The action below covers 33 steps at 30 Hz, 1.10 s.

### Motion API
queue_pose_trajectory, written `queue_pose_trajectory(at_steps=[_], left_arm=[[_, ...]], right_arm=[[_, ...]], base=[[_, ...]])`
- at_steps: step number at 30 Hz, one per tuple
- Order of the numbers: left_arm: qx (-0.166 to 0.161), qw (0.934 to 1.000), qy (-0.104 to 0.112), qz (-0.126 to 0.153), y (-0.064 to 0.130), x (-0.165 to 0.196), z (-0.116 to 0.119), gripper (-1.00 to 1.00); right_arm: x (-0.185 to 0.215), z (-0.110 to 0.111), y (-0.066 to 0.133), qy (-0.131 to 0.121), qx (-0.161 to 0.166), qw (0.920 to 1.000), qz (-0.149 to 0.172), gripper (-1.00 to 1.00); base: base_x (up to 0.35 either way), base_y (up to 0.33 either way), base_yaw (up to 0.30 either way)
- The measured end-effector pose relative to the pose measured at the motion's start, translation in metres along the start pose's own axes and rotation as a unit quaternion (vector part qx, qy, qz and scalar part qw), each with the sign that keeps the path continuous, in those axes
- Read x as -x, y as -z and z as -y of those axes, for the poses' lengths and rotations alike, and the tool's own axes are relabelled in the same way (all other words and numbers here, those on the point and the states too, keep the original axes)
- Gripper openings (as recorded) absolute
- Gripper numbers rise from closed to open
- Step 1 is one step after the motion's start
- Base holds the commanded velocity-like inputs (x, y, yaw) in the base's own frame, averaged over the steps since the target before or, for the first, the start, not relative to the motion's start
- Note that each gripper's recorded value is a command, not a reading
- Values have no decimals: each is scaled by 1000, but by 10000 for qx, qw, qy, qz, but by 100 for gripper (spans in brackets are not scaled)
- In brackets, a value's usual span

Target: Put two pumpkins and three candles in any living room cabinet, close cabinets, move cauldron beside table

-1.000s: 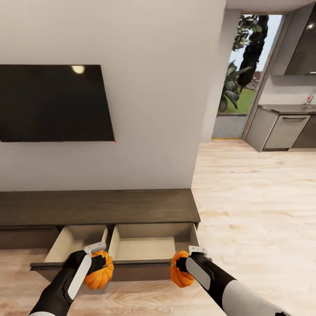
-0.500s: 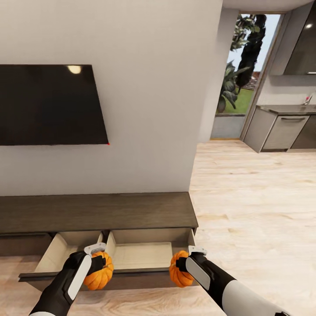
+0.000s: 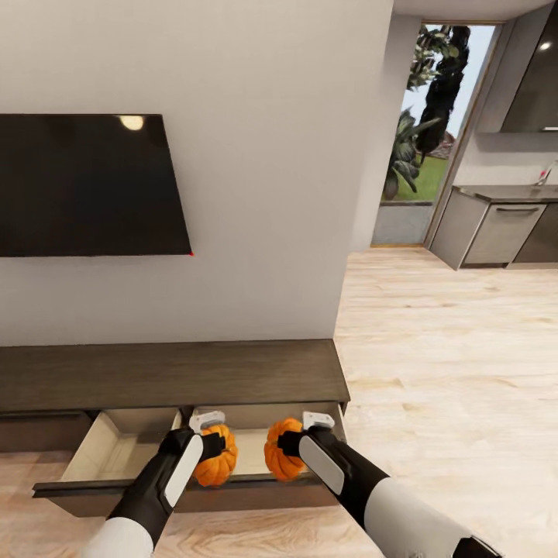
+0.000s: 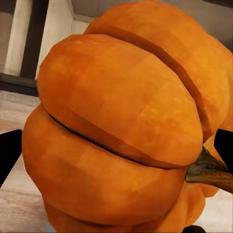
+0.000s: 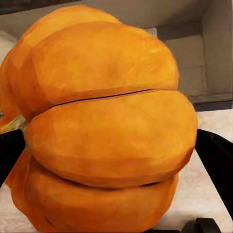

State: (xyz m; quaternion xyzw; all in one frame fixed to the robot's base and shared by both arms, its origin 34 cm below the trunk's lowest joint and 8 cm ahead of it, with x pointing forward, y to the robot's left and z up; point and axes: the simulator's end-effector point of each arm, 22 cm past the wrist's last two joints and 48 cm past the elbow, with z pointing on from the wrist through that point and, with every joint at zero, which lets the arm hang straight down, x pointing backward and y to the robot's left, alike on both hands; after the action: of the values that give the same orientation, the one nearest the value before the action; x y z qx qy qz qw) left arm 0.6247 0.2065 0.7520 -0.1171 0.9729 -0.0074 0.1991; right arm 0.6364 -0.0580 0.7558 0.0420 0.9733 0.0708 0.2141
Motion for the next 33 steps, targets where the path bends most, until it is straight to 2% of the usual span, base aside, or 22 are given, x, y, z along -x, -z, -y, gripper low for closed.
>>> queue_pose_trajectory(at_steps=[3,7,14,22,33], left_arm=[[-8,10000,-7,80,1,20,5,-100],[7,10000,-3,73,0,25,5,-100],[-21,9999,16,109,1,29,5,-100],[-21,9999,9,102,1,28,5,-100],[-15,9999,-27,100,1,27,6,-100]], right_arm=[[27,-4,6,88,-8,9998,174,-100],[39,-6,8,84,-1,9997,244,-100],[41,-6,9,99,-11,9996,261,-100],[39,-3,8,92,-37,9997,225,-100],[38,-3,8,96,-42,9997,200,-100]], base=[[0,0,0],[0,0,0],[1,0,0],[134,-3,0],[137,-99,0]])
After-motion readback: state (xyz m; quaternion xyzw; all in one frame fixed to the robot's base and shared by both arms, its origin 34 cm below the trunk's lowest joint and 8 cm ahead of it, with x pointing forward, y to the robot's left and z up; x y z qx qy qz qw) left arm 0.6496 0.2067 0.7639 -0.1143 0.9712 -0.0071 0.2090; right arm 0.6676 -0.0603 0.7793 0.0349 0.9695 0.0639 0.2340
